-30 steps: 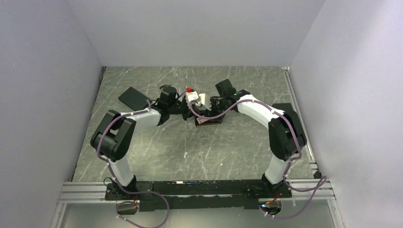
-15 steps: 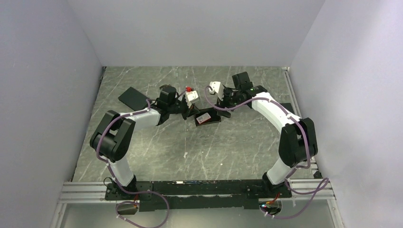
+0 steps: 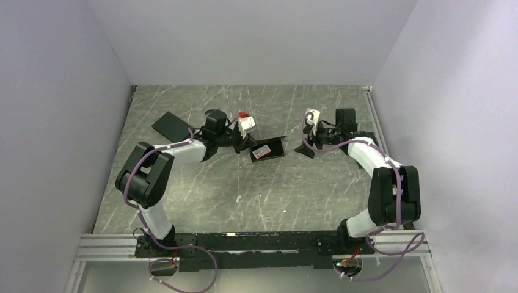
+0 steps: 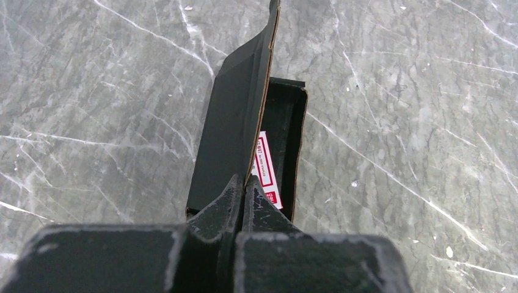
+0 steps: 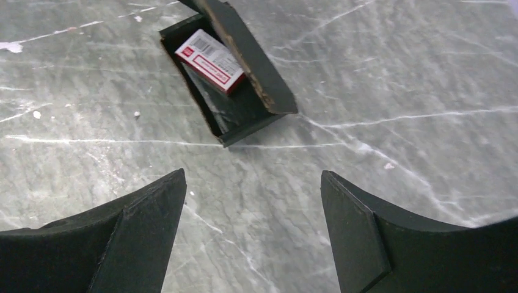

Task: Fold the paper box
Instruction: Close the paper box at the center of the board.

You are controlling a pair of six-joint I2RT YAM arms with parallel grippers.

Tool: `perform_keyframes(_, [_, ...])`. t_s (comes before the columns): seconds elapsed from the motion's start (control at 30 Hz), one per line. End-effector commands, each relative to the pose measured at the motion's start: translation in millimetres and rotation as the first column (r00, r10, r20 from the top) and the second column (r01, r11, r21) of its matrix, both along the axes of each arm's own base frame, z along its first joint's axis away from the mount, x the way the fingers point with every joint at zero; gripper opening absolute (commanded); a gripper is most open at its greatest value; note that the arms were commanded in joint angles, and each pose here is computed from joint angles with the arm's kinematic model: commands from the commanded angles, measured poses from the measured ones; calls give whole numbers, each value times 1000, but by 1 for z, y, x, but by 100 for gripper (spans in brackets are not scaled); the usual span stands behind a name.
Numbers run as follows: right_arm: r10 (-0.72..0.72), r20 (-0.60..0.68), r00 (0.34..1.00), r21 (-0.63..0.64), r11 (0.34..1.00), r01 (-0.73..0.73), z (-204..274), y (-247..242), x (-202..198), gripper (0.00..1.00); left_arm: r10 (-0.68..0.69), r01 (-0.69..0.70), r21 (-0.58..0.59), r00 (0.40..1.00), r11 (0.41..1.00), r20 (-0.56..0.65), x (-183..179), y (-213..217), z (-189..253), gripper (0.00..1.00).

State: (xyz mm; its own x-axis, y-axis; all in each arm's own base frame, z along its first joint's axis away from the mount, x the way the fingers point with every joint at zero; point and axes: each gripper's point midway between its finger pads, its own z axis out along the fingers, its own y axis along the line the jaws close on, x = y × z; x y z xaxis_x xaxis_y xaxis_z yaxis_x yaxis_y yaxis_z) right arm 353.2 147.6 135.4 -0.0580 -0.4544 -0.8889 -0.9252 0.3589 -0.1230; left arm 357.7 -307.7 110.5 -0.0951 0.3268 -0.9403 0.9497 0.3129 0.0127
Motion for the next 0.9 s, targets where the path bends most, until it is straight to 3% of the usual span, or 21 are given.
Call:
perform_keyframes(0.0, [106, 151, 983, 111, 986, -123, 18, 15, 10, 84, 9, -9, 8, 1000, 1000, 10, 2, 0, 10, 0])
perform_keyframes(0.33, [88, 176, 980, 145, 983, -114, -3, 29, 43, 80, 10, -10, 2, 1000, 1000, 0, 2, -1, 10, 0])
perform_keyframes(0.87, [103, 147, 984, 22, 994, -107, -25, 51, 57, 55, 35, -36, -35, 999, 999, -22, 8, 3, 15, 0])
